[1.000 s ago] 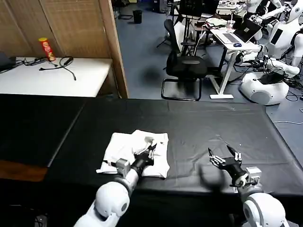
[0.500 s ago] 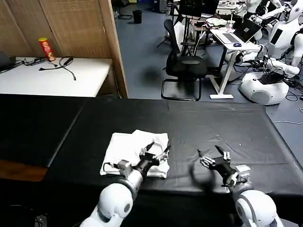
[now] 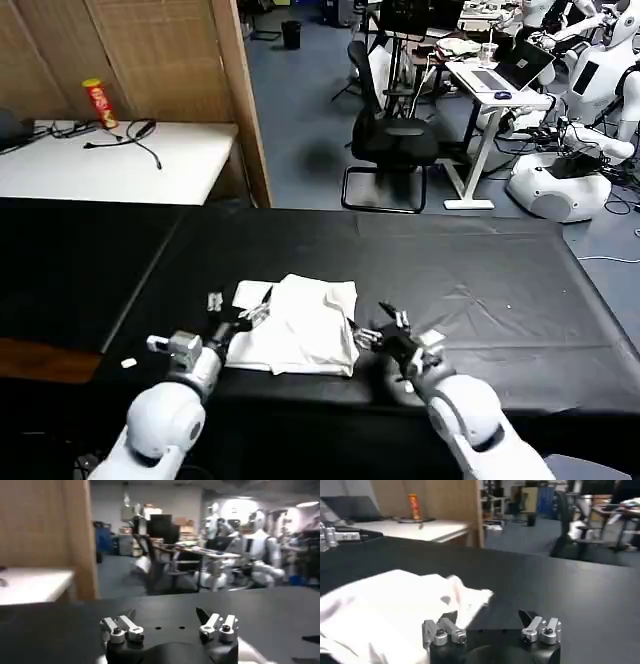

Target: Fold and organize the clothes.

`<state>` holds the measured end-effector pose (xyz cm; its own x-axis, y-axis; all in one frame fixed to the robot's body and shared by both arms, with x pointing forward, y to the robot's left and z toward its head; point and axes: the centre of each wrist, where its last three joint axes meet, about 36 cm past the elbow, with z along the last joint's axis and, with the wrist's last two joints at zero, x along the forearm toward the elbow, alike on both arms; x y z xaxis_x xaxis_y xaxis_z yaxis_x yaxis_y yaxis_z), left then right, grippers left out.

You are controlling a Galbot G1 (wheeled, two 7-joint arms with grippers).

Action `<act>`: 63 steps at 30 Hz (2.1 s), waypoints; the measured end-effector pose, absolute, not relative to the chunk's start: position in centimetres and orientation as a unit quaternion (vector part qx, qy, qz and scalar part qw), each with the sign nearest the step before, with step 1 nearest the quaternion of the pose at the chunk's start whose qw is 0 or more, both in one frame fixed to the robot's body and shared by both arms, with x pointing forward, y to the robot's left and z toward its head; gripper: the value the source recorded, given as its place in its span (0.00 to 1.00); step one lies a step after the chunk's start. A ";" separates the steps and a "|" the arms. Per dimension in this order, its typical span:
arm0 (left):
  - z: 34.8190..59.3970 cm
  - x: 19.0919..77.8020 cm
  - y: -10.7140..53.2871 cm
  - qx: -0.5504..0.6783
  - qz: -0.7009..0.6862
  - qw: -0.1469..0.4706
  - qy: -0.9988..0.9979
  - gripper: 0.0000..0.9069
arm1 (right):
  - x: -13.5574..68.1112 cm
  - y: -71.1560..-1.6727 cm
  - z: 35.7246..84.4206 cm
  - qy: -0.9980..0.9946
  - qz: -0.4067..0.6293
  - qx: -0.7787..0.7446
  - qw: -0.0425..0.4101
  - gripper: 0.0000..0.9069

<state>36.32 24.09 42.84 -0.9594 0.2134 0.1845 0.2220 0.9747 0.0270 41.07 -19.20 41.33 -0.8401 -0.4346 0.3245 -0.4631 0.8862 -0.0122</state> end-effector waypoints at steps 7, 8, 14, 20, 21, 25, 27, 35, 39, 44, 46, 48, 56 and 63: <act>41.8 35.4 25.2 -0.091 -0.027 0.099 -0.991 0.97 | 44.5 -16.6 40.2 -0.960 0.069 0.224 0.155 0.97; 41.6 35.3 25.3 -0.090 -0.026 0.101 -0.990 0.97 | 44.8 -16.5 40.1 -0.961 0.069 0.216 0.155 0.97; 40.6 35.3 25.5 -0.084 -0.018 0.111 -0.990 0.97 | 45.2 -16.7 40.3 -0.973 0.062 0.163 0.153 0.97; 39.6 35.6 25.7 -0.088 0.010 0.124 -0.988 0.97 | 43.6 -18.8 41.2 -0.974 0.019 0.166 0.150 0.97; 39.5 35.6 25.8 -0.089 0.013 0.125 -0.988 0.97 | 43.1 -19.3 41.4 -0.975 0.012 0.167 0.149 0.97; 39.1 36.0 25.9 -0.092 0.044 0.131 -0.986 0.97 | 41.5 -21.1 42.2 -0.976 0.001 0.165 0.140 0.97; 38.8 36.4 26.3 -0.088 0.058 0.133 -0.985 0.97 | 40.9 -21.6 42.6 -0.977 -0.001 0.165 0.134 0.97; 37.3 37.4 28.4 -0.074 0.129 0.152 -0.977 0.97 | 38.4 -22.7 44.5 -0.980 -0.003 0.163 0.114 0.97; 36.6 37.4 29.0 -0.071 0.168 0.165 -0.969 0.97 | 37.8 -23.1 45.0 -0.981 -0.002 0.160 0.108 0.97; 36.3 37.2 28.9 -0.078 0.194 0.175 -0.962 0.03 | 37.6 -23.4 45.3 -0.982 -0.002 0.156 0.106 0.97; 36.3 37.1 28.8 -0.079 0.204 0.176 -0.960 0.00 | 37.6 -23.5 45.3 -0.983 -0.001 0.153 0.105 0.97; 36.4 37.1 28.8 -0.081 0.213 0.180 -0.957 0.00 | 37.6 -23.5 45.3 -0.983 -0.001 0.153 0.105 0.97; 37.3 37.7 29.3 -0.081 0.217 0.183 -0.955 0.00 | 37.3 -23.9 45.3 -0.984 0.000 0.145 0.103 0.97; 39.5 37.7 31.6 -0.072 0.114 0.166 -0.977 0.00 | 37.5 -25.0 45.0 -0.987 0.014 0.123 0.107 0.97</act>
<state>37.69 31.60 39.50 -0.9341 0.1793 0.3087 0.1033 0.9635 -0.2470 37.48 -25.05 45.02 -0.9472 -0.2389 0.2138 -0.2449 0.9695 -0.0018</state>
